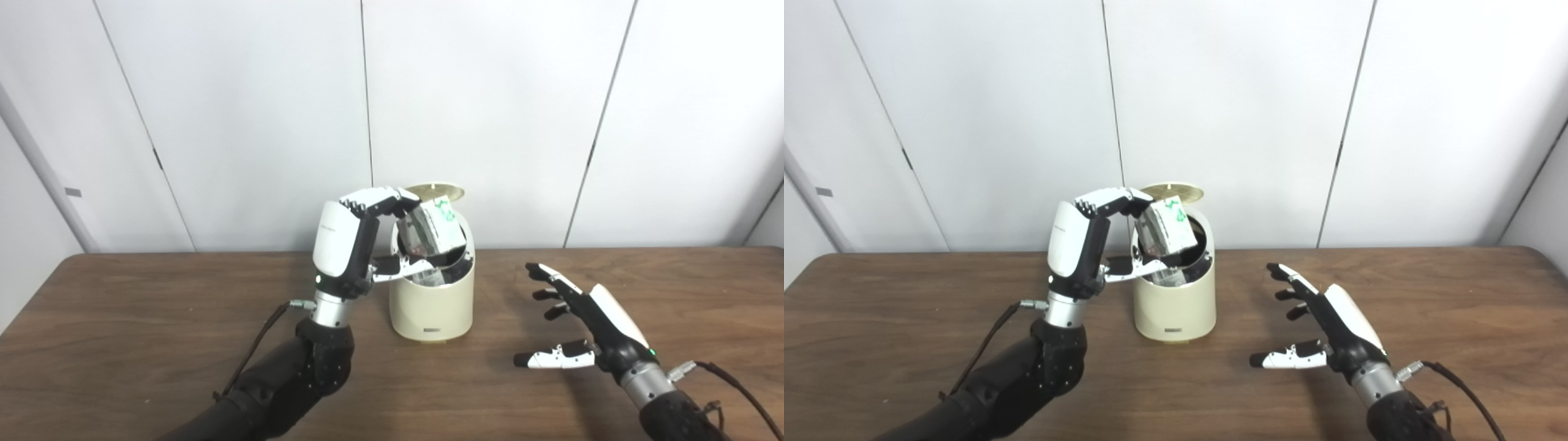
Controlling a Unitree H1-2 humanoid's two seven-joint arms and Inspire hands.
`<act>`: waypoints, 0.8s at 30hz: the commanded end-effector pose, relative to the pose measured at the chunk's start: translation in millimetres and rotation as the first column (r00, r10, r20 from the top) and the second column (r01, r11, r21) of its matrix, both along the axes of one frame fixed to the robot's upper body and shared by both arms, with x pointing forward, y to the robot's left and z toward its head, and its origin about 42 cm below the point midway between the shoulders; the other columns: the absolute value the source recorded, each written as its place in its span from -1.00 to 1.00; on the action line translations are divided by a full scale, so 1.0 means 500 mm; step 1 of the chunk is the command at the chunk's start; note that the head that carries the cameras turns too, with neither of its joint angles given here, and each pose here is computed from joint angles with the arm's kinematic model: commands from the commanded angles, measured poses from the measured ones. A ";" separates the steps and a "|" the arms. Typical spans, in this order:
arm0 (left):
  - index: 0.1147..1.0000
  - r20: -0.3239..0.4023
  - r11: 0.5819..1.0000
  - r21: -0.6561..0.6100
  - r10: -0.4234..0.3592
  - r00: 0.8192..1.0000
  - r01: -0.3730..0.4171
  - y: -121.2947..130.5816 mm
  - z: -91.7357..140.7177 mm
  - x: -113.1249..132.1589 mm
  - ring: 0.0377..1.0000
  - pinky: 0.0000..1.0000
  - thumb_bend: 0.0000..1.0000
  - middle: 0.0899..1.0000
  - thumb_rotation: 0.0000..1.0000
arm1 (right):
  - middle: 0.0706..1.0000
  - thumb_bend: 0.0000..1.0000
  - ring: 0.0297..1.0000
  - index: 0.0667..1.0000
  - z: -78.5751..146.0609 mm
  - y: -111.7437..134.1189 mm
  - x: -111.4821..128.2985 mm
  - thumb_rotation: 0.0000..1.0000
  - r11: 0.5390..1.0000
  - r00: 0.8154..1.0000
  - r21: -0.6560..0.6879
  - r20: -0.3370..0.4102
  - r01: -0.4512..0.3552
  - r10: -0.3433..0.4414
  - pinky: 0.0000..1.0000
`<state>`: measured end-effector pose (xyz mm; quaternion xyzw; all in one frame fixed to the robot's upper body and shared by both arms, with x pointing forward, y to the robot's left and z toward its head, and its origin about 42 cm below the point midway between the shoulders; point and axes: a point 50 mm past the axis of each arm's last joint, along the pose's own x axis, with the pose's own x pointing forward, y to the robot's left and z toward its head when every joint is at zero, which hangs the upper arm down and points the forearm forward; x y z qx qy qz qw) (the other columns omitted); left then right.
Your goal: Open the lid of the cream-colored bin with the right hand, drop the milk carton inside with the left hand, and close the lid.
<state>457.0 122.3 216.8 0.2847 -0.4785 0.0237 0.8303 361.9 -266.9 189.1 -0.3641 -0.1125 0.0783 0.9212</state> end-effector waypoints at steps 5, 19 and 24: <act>-0.13 0.007 0.996 -0.025 -0.084 0.996 0.084 -0.022 0.054 0.010 -0.14 -0.11 0.01 -0.13 -1.00 | 0.76 0.52 0.53 0.80 0.043 0.002 0.014 -0.54 1.000 0.995 0.001 0.102 -0.008 0.008 0.23; -0.18 -0.110 0.991 0.002 -0.130 0.985 0.131 -0.028 0.037 0.010 -0.12 -0.08 0.01 -0.11 -1.00 | 0.76 0.54 0.52 0.82 0.045 0.005 0.011 -0.47 1.000 0.995 0.006 0.095 0.001 -0.001 0.19; -0.17 -0.116 0.993 0.022 -0.115 0.986 0.119 -0.024 0.033 0.013 -0.10 -0.01 0.01 -0.09 -1.00 | 0.76 0.54 0.53 0.82 0.046 0.004 0.009 -0.45 1.000 0.996 -0.001 0.093 0.007 -0.007 0.21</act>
